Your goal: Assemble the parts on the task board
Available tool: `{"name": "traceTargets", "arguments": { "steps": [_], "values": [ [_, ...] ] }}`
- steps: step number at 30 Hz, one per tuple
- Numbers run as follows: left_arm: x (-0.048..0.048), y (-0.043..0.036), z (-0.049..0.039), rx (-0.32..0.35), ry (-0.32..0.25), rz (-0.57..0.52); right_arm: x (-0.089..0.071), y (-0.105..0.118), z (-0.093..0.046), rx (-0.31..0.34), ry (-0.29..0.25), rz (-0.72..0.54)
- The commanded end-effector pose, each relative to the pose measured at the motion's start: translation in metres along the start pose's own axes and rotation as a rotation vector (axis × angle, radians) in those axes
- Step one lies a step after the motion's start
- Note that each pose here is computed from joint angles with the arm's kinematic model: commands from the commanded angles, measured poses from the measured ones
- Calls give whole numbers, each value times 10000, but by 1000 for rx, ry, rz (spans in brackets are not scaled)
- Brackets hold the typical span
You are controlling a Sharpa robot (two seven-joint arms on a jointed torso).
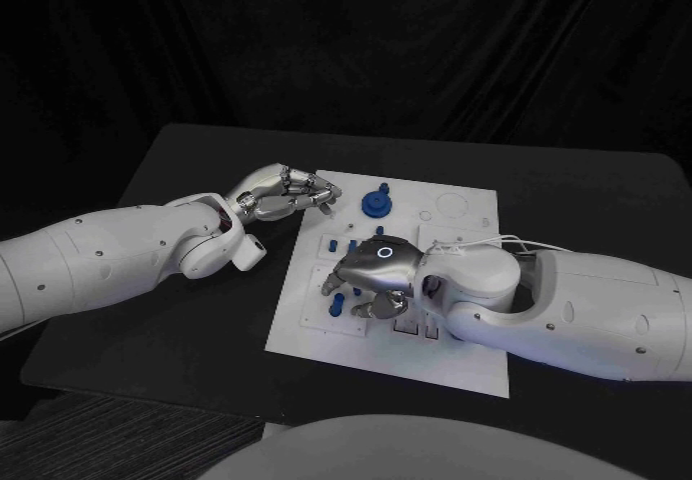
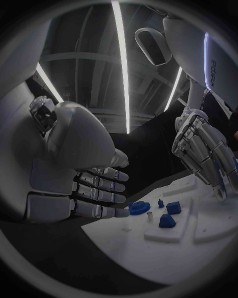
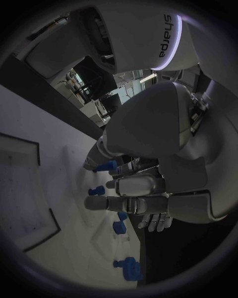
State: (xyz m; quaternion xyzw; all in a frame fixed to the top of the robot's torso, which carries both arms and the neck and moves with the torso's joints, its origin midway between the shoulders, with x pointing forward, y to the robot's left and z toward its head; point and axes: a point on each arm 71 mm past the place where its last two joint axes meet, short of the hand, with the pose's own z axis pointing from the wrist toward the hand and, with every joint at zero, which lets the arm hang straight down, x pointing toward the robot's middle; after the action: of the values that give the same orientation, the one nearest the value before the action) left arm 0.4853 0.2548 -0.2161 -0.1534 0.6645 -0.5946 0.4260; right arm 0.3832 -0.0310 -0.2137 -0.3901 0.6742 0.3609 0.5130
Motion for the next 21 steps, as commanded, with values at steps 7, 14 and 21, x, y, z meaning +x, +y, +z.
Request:
{"name": "traceTargets", "arguments": {
  "steps": [7, 14, 21],
  "values": [
    [-3, 5, -18, 4, 5, -12, -243, -50, -184, -42, -192, -26],
    [10, 7, -8, 5, 9, -15, -252, -95, -182, -33, -171, -35],
    [12, 11, -13, 3, 10, -17, -200, -131, -148, -7, -107, -36]
  ]
}}
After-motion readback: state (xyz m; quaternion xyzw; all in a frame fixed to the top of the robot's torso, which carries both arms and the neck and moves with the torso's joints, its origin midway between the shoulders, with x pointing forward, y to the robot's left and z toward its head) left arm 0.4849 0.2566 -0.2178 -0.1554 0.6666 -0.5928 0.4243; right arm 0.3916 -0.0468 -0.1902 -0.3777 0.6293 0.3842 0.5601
